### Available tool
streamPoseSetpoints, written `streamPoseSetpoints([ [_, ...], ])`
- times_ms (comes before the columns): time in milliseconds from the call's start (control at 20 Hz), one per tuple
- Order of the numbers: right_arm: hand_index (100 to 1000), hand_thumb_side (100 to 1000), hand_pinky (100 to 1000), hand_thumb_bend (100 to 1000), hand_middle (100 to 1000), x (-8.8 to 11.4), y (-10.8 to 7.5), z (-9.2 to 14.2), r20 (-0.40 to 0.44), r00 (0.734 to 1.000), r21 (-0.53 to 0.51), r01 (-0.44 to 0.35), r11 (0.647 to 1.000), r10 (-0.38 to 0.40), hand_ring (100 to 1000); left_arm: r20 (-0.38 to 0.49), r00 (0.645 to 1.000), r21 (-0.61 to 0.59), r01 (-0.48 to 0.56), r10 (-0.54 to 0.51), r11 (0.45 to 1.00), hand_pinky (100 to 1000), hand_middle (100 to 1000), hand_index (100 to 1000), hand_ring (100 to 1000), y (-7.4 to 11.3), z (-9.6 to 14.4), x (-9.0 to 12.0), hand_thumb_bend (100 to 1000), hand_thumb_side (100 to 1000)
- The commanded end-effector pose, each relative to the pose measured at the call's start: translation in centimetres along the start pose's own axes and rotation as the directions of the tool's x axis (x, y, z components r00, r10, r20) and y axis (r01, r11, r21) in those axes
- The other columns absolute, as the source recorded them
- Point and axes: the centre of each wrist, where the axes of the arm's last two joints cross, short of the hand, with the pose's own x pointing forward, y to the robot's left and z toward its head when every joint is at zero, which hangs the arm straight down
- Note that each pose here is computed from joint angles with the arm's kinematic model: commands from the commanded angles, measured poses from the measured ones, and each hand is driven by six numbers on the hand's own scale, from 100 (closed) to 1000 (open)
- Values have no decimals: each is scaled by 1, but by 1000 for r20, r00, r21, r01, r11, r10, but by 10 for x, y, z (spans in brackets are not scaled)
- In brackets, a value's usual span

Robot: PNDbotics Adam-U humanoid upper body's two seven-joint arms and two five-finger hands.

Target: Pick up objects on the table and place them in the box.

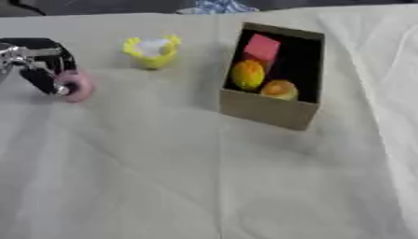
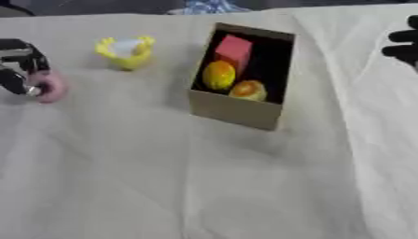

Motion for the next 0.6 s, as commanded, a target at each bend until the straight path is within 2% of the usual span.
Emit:
streamPoseSetpoints([
  [50,892,707,902,100,750,8,-5,-2,28,999,-5,-21,1000,21,762,12,1000,55,7,-7,998,725,562,622,607,23,14,-1,243,100],
  [350,892,704,902,100,750,8,-6,-2,26,999,-7,-25,1000,25,762,75,996,188,31,-46,982,726,554,625,595,61,27,23,221,100],
  [450,891,703,902,100,750,8,-6,-2,26,999,-5,-27,1000,27,762,125,990,250,30,-63,968,727,550,624,596,79,30,41,216,100],
  [600,891,698,902,100,750,9,-6,-3,33,999,2,-27,1000,27,762,222,970,326,18,-95,945,726,556,620,589,106,29,79,205,100],
])
